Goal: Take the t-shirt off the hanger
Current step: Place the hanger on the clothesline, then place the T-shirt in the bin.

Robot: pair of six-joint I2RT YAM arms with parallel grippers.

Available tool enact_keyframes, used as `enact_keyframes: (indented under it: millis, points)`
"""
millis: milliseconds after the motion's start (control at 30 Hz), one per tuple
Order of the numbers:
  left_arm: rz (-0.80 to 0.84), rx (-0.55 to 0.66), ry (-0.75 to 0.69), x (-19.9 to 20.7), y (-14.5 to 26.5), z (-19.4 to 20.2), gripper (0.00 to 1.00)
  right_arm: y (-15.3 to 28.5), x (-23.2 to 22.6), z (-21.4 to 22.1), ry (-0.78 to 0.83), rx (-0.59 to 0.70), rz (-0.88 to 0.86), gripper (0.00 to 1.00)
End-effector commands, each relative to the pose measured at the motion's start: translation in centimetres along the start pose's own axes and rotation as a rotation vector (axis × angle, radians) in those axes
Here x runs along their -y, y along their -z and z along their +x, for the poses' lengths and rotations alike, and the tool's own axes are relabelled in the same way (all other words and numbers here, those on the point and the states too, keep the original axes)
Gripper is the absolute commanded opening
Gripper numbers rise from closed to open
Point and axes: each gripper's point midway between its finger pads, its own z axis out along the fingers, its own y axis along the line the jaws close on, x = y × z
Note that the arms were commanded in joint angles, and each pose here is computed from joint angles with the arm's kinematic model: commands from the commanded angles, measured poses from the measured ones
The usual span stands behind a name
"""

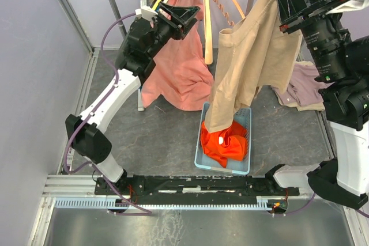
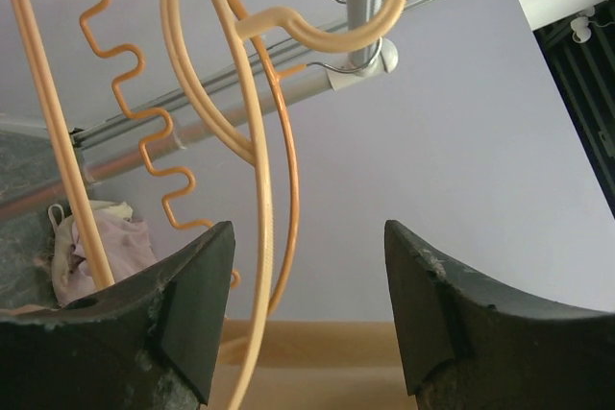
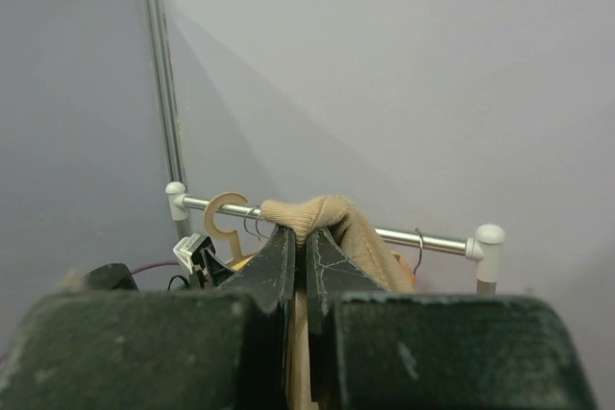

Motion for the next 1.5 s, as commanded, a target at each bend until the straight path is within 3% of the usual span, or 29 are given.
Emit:
enact_keyframes:
  millis: [0, 267, 500, 967, 1467]
  points:
    - [0.064, 0.011, 0.019, 3.9, 2.7, -1.0, 0.70, 0.8, -1.1, -6.4, -0.050, 0.195, -0.061, 0.01]
    - [0.018, 0.000, -0.030, 3.9, 4.6, -1.1, 0.71, 1.8, -2.5, -7.7, -0.093, 0.213, -0.140, 0.01]
    - [0.011, 0.008, -0.060, 4.7, 6.2, -2.1, 0.71, 4.4, -3.3, -5.0, -0.139, 0.090, -0.176, 0.01]
    - [-0.006, -0.039, -0.156, 7.3, 8.5, -2.3, 0.71, 12.7, -3.0, 10.1, -0.205, -0.398, -0.120, 0.01]
    - [-0.020, -0.053, -0.191, 7.9, 10.9, -1.9, 0.71, 20.1, -3.5, 21.1, -0.258, -0.744, -0.114, 0.01]
